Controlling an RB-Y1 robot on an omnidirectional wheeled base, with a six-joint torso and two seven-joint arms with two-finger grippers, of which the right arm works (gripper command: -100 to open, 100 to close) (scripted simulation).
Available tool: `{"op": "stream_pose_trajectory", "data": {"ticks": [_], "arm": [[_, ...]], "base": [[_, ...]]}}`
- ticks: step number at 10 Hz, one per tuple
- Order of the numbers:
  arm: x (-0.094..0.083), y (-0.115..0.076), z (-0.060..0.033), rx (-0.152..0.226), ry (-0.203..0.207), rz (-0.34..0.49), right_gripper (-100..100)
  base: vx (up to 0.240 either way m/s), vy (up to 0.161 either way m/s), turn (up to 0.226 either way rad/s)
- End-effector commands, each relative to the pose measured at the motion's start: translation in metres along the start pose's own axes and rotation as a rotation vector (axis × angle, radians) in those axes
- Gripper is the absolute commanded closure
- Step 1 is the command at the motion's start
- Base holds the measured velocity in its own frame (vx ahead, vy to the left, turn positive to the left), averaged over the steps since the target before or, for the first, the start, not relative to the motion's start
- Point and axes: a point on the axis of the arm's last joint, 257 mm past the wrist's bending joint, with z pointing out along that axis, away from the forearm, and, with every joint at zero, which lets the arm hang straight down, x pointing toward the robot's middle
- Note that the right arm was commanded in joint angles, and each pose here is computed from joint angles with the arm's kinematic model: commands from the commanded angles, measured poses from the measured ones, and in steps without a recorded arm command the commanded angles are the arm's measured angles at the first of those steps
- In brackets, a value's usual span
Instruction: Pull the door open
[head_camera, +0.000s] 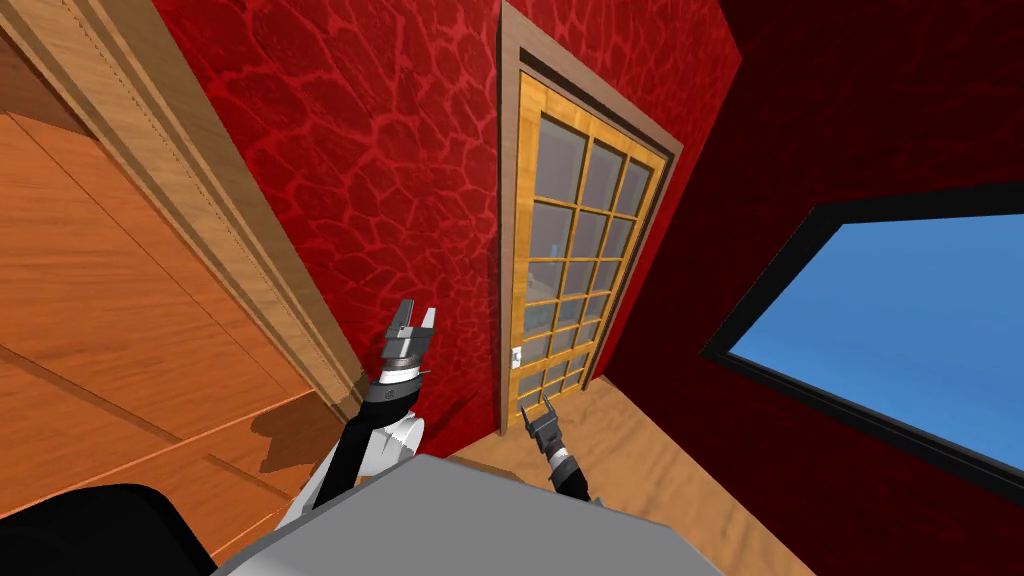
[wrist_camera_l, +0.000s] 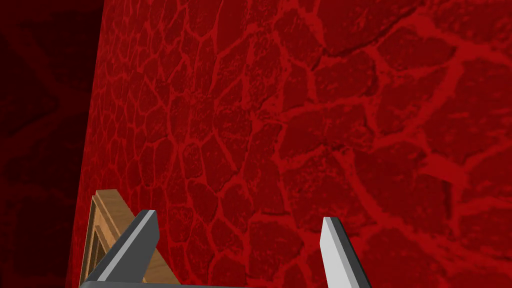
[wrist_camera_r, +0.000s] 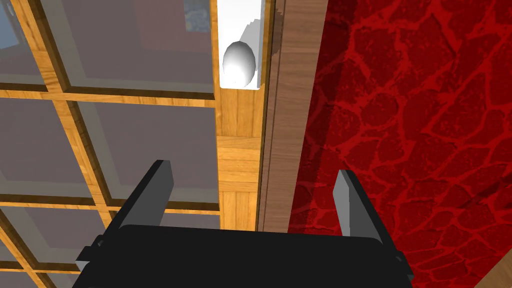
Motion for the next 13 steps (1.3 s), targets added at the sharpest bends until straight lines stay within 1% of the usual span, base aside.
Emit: {"op": "stream_pose_trajectory", "data": {"ticks": [1,5,7,9,12,13], "arm": [[0.002,-0.003,-0.0014,0.002,0.003,-0.002,-100],[0.007,-0.017,-0.0085,0.014,0.016,-0.013,-100],[0.010,-0.028,-0.0133,0.024,0.024,-0.019,-100],[0.013,-0.039,-0.0184,0.036,0.032,-0.025,-100],[0.018,-0.065,-0.0298,0.069,0.047,-0.033,-100],[0.020,-0.083,-0.0369,0.094,0.054,-0.035,-100]], "base": [[-0.204,-0.030,0.068],[-0.214,-0.041,0.088],[-0.204,0.002,0.086],[-0.201,-0.044,0.123],[-0.196,0.000,0.157],[-0.191,0.017,0.264]]}}
